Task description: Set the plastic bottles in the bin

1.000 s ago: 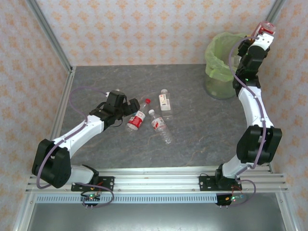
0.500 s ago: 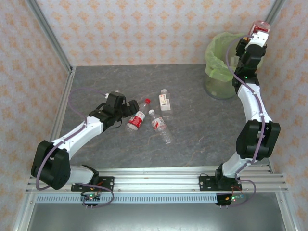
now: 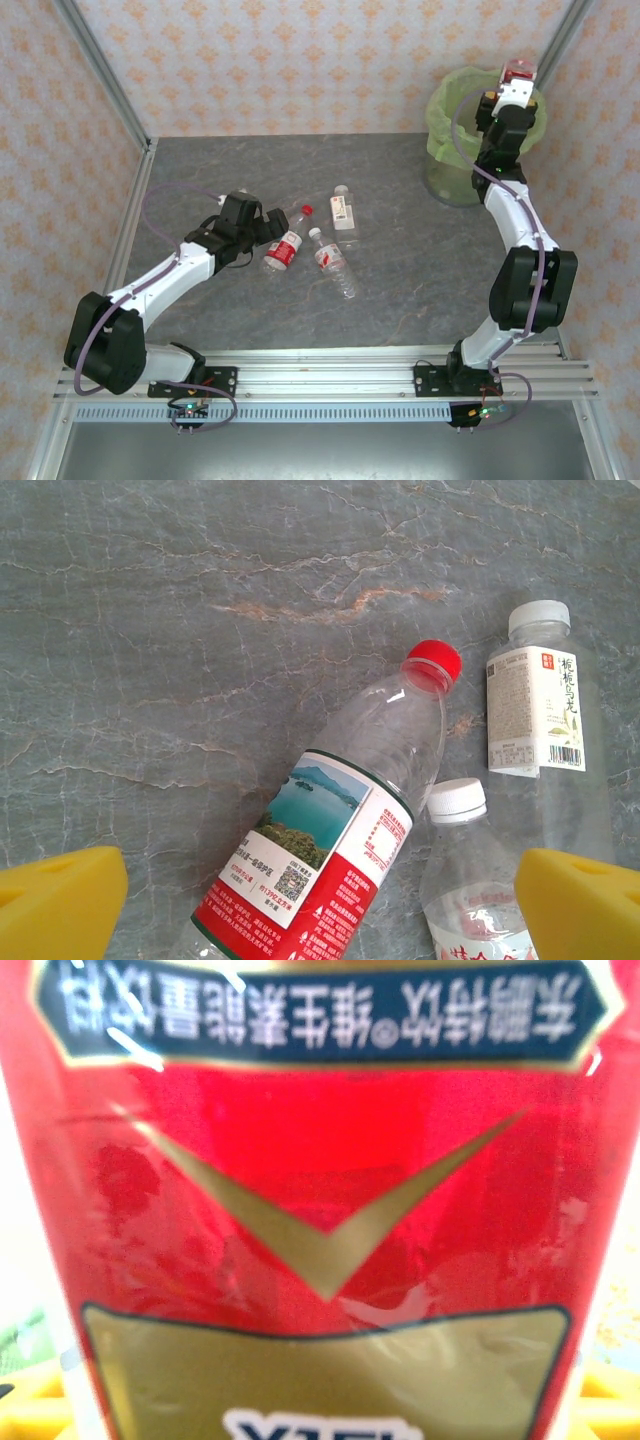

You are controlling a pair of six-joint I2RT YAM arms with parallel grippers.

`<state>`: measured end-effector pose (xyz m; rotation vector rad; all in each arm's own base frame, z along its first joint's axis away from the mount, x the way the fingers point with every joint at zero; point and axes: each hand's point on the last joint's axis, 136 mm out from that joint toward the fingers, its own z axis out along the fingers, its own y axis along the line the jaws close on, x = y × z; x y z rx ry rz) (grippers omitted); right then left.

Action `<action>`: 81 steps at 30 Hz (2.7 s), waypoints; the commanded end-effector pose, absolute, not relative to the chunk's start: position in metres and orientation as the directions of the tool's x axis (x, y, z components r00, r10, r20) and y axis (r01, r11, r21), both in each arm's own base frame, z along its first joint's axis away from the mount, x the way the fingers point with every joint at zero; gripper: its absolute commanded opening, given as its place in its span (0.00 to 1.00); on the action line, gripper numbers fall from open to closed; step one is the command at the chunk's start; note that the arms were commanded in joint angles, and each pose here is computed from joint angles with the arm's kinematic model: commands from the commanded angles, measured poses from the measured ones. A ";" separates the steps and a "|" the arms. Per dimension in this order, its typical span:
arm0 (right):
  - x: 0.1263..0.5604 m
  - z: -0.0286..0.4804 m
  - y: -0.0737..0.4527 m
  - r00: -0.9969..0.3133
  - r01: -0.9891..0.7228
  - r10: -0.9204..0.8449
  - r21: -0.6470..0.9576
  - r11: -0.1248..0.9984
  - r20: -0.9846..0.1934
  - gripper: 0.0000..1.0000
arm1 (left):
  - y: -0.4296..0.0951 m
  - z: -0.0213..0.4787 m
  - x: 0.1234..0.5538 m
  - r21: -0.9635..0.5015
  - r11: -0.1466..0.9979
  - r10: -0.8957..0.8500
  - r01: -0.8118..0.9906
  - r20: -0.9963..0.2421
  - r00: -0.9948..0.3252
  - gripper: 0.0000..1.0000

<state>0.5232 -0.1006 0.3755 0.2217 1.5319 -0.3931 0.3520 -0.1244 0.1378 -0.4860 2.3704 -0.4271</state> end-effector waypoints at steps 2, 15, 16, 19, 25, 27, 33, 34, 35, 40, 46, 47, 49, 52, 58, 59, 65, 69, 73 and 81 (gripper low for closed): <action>0.517 0.390 -0.106 0.047 0.414 -0.097 -0.070 0.908 -0.994 0.65 | -0.122 0.139 0.351 -0.406 0.883 -0.443 -0.234 -0.564 -0.697 1.00; 0.542 0.347 -0.133 -0.179 0.514 0.103 -0.004 0.858 -0.978 0.79 | -0.125 0.137 0.351 -0.399 0.889 -0.431 -0.227 -0.557 -0.709 1.00; 0.541 0.346 -0.137 -0.186 0.530 0.110 -0.006 0.848 -0.976 0.81 | -0.124 0.136 0.350 -0.391 0.891 -0.427 -0.228 -0.558 -0.712 1.00; 0.538 0.350 -0.141 -0.175 0.560 0.121 0.002 0.829 -0.977 0.87 | -0.118 0.136 0.347 -0.363 0.901 -0.416 -0.238 -0.566 -0.712 1.00; 0.529 0.362 -0.136 -0.166 0.543 0.137 0.026 0.840 -0.977 0.90 | -0.117 0.137 0.340 -0.299 0.936 -0.329 -0.184 -0.564 -0.757 1.00; 0.524 0.368 -0.132 -0.159 0.526 0.143 0.039 0.850 -0.977 0.91 | -0.116 0.135 0.337 -0.262 0.950 -0.293 -0.170 -0.556 -0.778 1.00; 0.497 0.384 -0.118 -0.138 0.469 0.168 0.085 0.879 -0.976 0.96 | -0.123 0.127 0.331 -0.123 0.988 -0.144 -0.090 -0.552 -0.821 1.00; 0.491 0.386 -0.115 -0.133 0.459 0.173 0.095 0.883 -0.976 1.00 | -0.125 0.124 0.330 -0.100 0.992 -0.120 -0.078 -0.546 -0.829 1.00; 0.484 0.389 -0.113 -0.125 0.451 0.179 0.105 0.886 -0.976 0.99 | -0.126 0.120 0.329 -0.078 0.995 -0.098 -0.066 -0.534 -0.840 1.00; 0.448 0.400 -0.096 -0.089 0.381 0.214 0.165 0.909 -0.973 0.99 | -0.136 0.110 0.324 -0.023 1.000 -0.020 -0.010 -0.491 -0.871 1.00; 0.409 0.393 -0.063 -0.055 0.226 0.289 0.270 0.936 -0.956 0.99 | -0.142 0.102 0.317 -0.010 0.999 0.036 0.045 -0.436 -0.899 1.00; 0.407 0.388 -0.059 -0.062 0.211 0.300 0.282 0.936 -0.952 0.99 | -0.141 0.101 0.316 -0.006 0.999 0.044 0.052 -0.428 -0.903 1.00; 0.394 0.390 -0.053 -0.051 0.181 0.318 0.305 0.935 -0.947 0.99 | -0.142 0.098 0.312 -0.005 0.997 0.064 0.073 -0.412 -0.909 1.00; 0.381 0.384 -0.046 -0.053 0.152 0.346 0.335 0.930 -0.937 0.99 | -0.146 0.093 0.306 -0.011 0.993 0.104 0.118 -0.393 -0.913 1.00; 0.367 0.371 -0.044 -0.051 0.151 0.383 0.372 0.916 -0.922 0.99 | -0.146 0.085 0.305 0.040 0.988 0.152 0.149 -0.417 -0.896 1.00; 0.367 0.368 -0.044 -0.055 0.152 0.386 0.375 0.915 -0.921 0.99 | -0.147 0.081 0.304 0.040 0.987 0.156 0.153 -0.406 -0.900 1.00; 0.366 0.357 -0.041 -0.083 0.153 0.404 0.389 0.909 -0.911 0.99 | -0.149 0.058 0.300 0.046 0.984 0.179 0.174 -0.351 -0.919 1.00; 0.368 0.354 -0.039 -0.092 0.144 0.418 0.404 0.904 -0.904 0.99 | -0.152 0.044 0.304 0.047 0.981 0.191 0.186 -0.347 -0.918 1.00; 0.369 0.348 -0.037 -0.106 0.141 0.429 0.413 0.899 -0.897 0.99 | -0.158 0.034 0.311 0.047 0.980 0.197 0.194 -0.360 -0.912 0.97; 0.369 0.336 -0.032 -0.152 0.135 0.439 0.422 0.897 -0.885 0.99 | -0.161 0.012 0.314 0.074 0.972 0.233 0.221 -0.344 -0.910 0.87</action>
